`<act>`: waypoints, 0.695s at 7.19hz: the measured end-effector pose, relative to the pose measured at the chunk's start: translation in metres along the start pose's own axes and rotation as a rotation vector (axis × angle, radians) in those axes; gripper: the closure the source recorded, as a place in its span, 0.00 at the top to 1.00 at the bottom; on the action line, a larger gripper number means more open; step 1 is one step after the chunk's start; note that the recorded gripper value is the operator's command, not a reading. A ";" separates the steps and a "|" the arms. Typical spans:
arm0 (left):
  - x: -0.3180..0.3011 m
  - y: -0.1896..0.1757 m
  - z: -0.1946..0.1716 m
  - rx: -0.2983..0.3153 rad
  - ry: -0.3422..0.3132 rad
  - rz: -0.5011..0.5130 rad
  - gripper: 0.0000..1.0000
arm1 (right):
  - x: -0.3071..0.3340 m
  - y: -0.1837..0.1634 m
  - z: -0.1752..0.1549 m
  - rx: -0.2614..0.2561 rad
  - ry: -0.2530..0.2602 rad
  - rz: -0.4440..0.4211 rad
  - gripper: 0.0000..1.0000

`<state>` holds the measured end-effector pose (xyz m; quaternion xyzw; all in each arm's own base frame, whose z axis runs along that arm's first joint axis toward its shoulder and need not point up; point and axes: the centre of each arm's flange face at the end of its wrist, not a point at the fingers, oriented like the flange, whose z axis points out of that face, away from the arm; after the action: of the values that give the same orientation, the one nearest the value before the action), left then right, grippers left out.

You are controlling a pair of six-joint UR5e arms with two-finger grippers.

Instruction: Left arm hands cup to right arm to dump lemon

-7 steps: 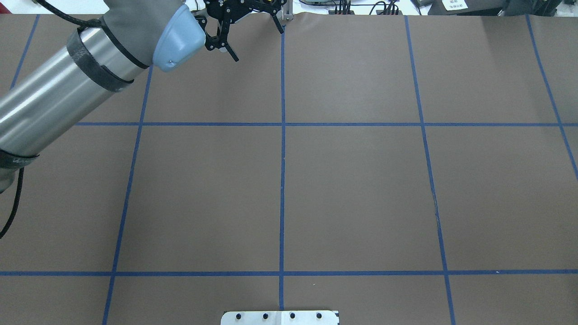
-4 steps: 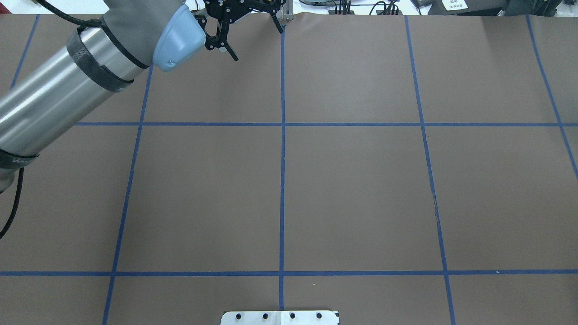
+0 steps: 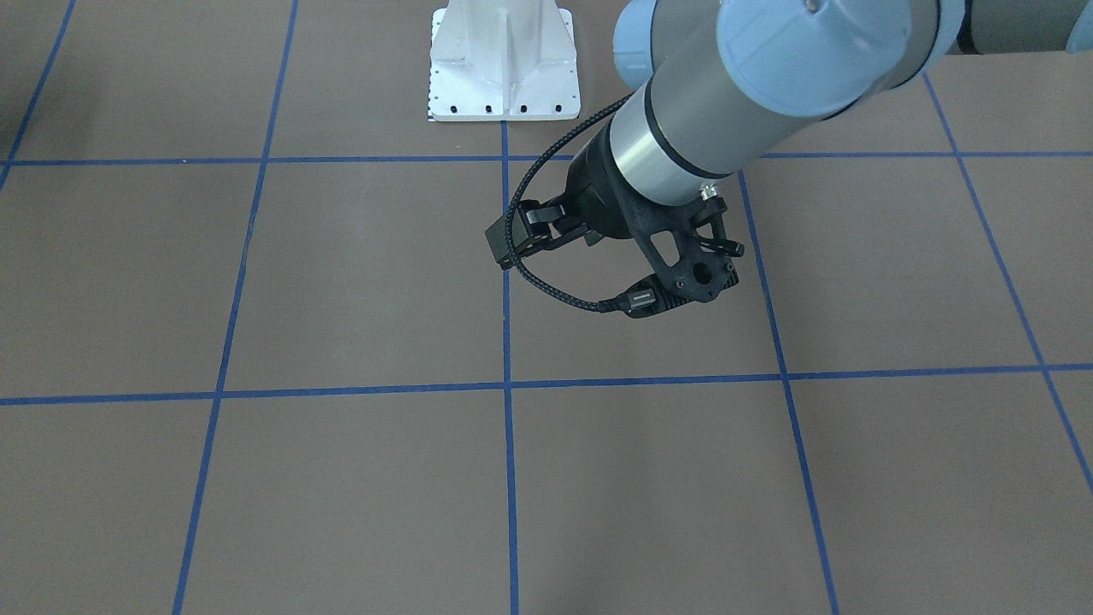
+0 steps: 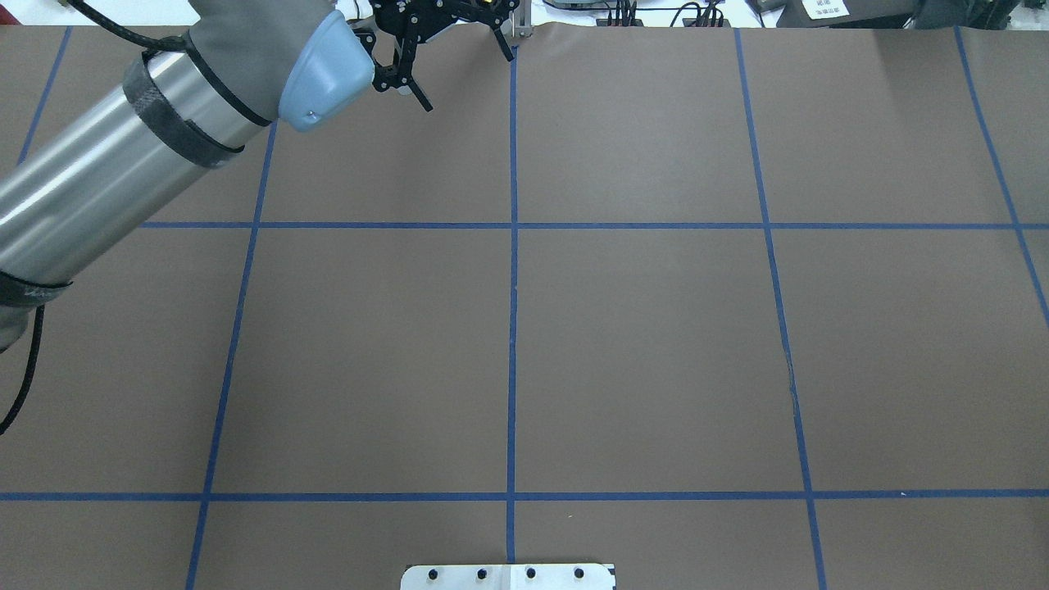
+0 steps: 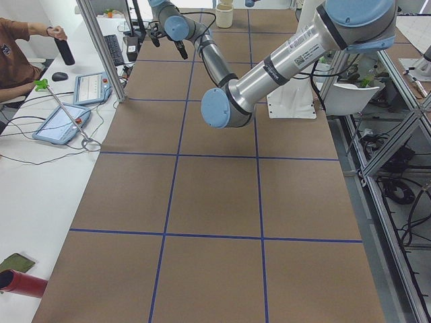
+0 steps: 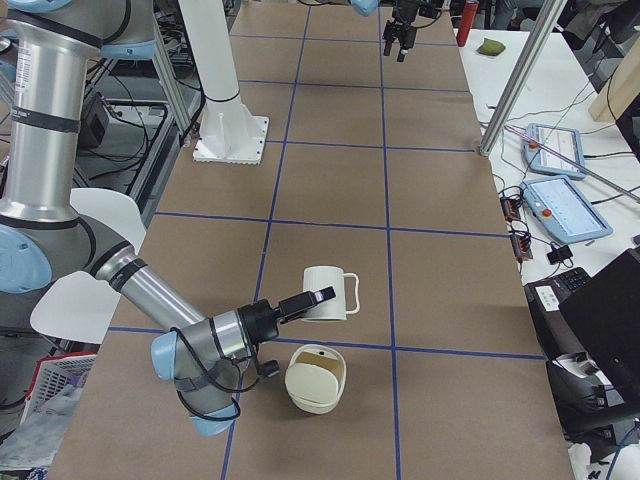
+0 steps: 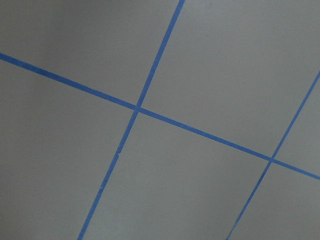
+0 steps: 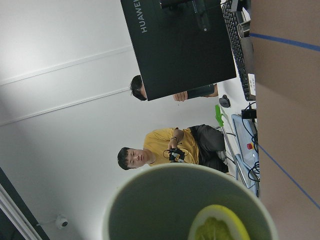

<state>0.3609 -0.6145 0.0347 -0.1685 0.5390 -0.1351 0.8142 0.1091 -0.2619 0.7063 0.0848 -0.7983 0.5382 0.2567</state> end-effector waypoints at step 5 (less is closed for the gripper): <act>0.000 -0.001 0.000 0.002 -0.001 -0.002 1.00 | -0.002 0.002 -0.003 -0.017 -0.026 0.101 0.00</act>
<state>0.3610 -0.6156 0.0351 -0.1681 0.5383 -0.1363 0.8145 0.1106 -0.2589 0.7048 0.0493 -0.8093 0.5424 0.2198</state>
